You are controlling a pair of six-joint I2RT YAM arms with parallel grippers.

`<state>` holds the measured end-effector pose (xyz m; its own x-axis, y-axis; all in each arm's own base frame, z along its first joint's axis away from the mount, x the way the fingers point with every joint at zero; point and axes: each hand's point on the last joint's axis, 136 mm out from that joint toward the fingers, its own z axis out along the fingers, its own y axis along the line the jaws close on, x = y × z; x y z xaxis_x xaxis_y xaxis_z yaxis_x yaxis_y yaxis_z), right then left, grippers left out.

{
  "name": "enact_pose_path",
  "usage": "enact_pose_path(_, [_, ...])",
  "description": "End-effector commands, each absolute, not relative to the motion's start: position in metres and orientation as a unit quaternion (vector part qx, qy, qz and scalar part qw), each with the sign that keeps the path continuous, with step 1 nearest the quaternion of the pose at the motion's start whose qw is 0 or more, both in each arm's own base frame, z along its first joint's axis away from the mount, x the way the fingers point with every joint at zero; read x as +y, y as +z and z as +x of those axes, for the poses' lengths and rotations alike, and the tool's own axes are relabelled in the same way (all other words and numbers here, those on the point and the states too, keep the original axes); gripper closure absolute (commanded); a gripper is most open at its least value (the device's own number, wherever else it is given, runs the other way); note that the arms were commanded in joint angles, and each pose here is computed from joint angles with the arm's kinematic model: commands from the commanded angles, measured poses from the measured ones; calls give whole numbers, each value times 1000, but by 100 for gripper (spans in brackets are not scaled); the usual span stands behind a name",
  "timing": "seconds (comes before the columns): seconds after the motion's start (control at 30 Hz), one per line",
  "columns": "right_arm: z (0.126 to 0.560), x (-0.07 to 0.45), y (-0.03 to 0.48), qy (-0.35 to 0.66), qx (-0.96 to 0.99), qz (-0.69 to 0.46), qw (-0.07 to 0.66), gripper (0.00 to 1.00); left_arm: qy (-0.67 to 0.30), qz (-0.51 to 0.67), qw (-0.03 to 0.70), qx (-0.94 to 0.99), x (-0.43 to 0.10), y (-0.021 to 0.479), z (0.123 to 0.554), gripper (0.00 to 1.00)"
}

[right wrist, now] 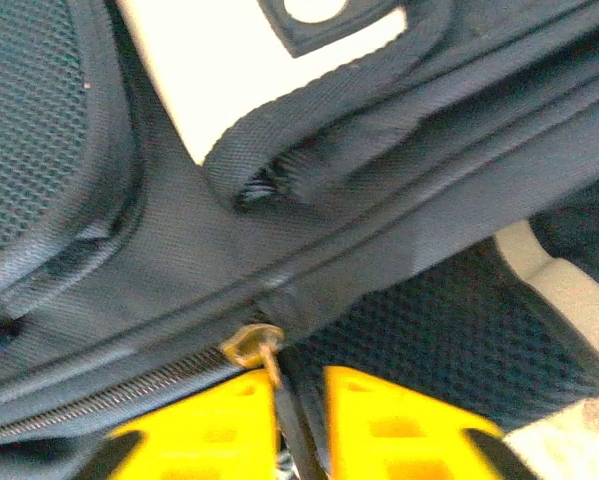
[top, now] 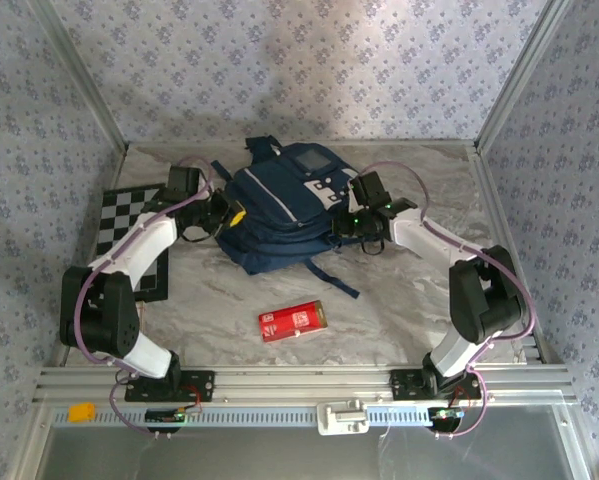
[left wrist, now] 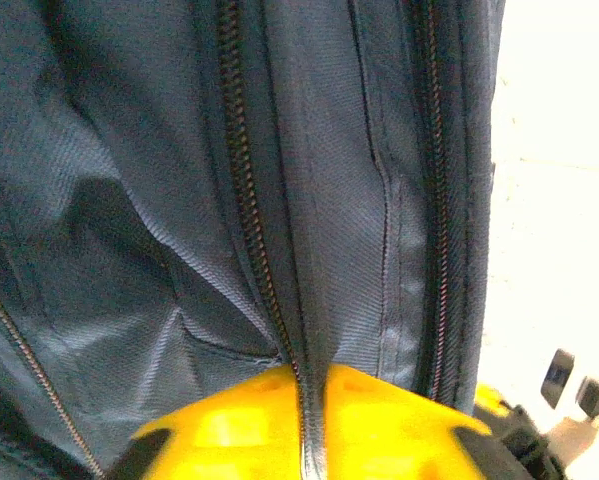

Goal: Pack the student bag

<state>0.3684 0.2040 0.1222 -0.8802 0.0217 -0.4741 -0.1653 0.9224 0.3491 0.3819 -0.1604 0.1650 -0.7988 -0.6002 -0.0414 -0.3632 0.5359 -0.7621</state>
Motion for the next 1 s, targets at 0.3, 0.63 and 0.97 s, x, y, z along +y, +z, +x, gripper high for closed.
enact_pose_path(0.3, [384, 235, 172, 325, 922, 56, 205, 47, -284, -196, 289, 893, -150, 216, 352, 40])
enact_pose_path(0.63, [436, 256, 149, 348, 918, 42, 185, 49, -189, -104, 346, 913, -195, 215, 329, 15])
enact_pose_path(0.97, [431, 276, 138, 377, 912, 22, 160, 65, -120, -49, 370, 920, -220, 205, 323, 0])
